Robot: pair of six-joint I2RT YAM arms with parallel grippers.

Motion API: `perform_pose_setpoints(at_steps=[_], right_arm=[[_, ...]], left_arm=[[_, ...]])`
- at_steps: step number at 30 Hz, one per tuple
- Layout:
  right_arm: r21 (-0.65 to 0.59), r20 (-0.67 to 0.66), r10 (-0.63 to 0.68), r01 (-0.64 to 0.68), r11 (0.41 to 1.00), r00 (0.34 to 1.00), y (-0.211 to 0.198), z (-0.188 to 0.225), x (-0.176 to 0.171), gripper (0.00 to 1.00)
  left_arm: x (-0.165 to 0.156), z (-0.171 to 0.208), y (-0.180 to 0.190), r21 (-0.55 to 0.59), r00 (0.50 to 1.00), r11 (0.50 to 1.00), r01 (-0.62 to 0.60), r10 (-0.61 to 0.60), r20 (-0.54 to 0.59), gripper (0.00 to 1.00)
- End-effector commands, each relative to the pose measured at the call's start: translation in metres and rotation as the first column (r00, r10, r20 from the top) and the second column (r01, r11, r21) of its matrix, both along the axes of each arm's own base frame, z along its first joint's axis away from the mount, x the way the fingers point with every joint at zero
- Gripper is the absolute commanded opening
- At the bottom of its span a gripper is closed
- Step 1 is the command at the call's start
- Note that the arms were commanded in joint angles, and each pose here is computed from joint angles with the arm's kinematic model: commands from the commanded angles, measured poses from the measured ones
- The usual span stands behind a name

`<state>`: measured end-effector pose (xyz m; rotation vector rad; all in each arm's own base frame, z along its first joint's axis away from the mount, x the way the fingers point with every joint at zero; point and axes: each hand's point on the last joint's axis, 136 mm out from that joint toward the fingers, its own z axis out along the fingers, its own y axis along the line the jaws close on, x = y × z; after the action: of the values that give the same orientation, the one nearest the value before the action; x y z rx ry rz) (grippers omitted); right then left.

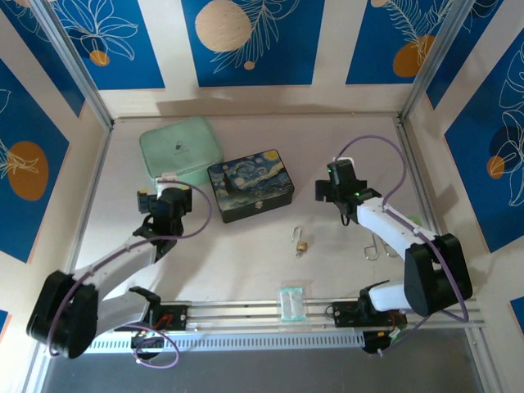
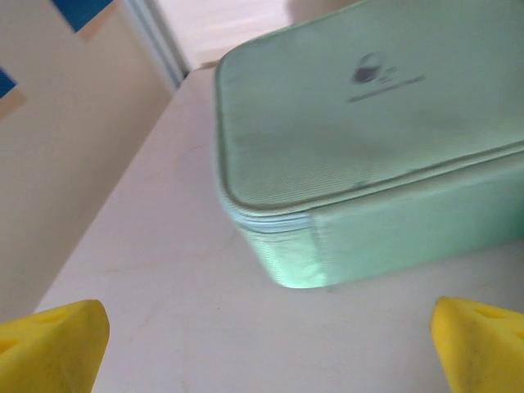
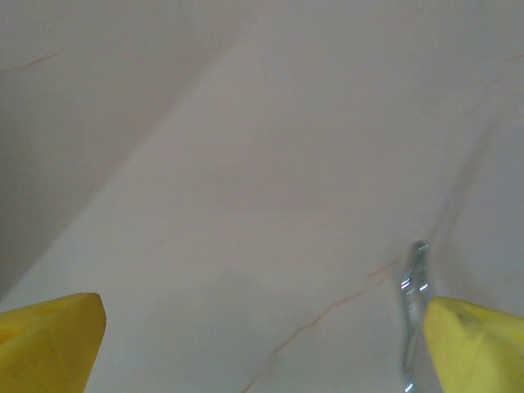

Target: Unlock a padlock with a key

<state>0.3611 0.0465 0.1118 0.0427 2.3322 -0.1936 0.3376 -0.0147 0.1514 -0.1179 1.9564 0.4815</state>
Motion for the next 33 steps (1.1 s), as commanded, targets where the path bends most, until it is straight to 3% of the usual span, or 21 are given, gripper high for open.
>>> perform_pose_setpoints(at_steps=[1, 3, 7, 9, 11, 13, 18, 23, 33], right_arm=[[-0.080, 0.254, 0.095, -0.077, 0.994, 0.963, -0.002, 0.022, 0.026, 0.99], [-0.078, 0.313, 0.103, -0.083, 0.994, 0.944, -0.008, 0.022, 0.030, 0.99], [0.098, 0.347, 0.053, -0.093, 0.991, 0.936, -0.021, 0.006, 0.032, 0.99], [0.134, 0.340, -0.003, -0.045, 0.990, 0.941, -0.035, 0.002, 0.034, 0.98], [0.168, 0.366, 0.035, -0.103, 0.980, 0.930, -0.035, 0.001, 0.036, 0.95], [0.199, 0.411, 0.007, -0.097, 0.975, 0.912, -0.042, -0.009, 0.035, 0.91], [0.177, 0.410, 0.044, -0.127, 0.976, 0.911, -0.035, -0.016, 0.037, 0.96], [0.170, 0.406, 0.043, -0.121, 0.978, 0.913, -0.035, -0.016, 0.036, 0.99], [0.170, 0.402, 0.043, -0.120, 0.978, 0.915, -0.035, -0.017, 0.036, 0.99]], left_arm=[[0.019, 0.020, 0.004, 0.055, 0.990, 0.998, 0.008, -0.015, 0.137, 1.00], [0.026, 0.006, 0.012, 0.074, 0.989, 0.997, 0.010, -0.021, 0.148, 1.00], [0.036, -0.020, 0.028, 0.043, 0.992, 0.999, -0.005, -0.001, 0.130, 1.00], [0.042, -0.030, 0.033, -0.058, 0.989, 0.997, 0.041, -0.033, 0.141, 1.00], [0.048, -0.039, 0.042, -0.143, 0.989, 0.987, 0.072, -0.052, 0.137, 1.00], [0.048, -0.043, 0.040, -0.159, 0.990, 0.983, 0.092, -0.074, 0.118, 1.00], [0.052, -0.052, 0.016, -0.144, 0.960, 0.958, 0.247, -0.222, 0.170, 1.00], [0.054, -0.058, 0.018, -0.164, 0.972, 0.961, 0.224, -0.209, 0.107, 1.00], [0.055, -0.057, 0.017, -0.149, 0.970, 0.962, 0.229, -0.213, 0.119, 1.00]])
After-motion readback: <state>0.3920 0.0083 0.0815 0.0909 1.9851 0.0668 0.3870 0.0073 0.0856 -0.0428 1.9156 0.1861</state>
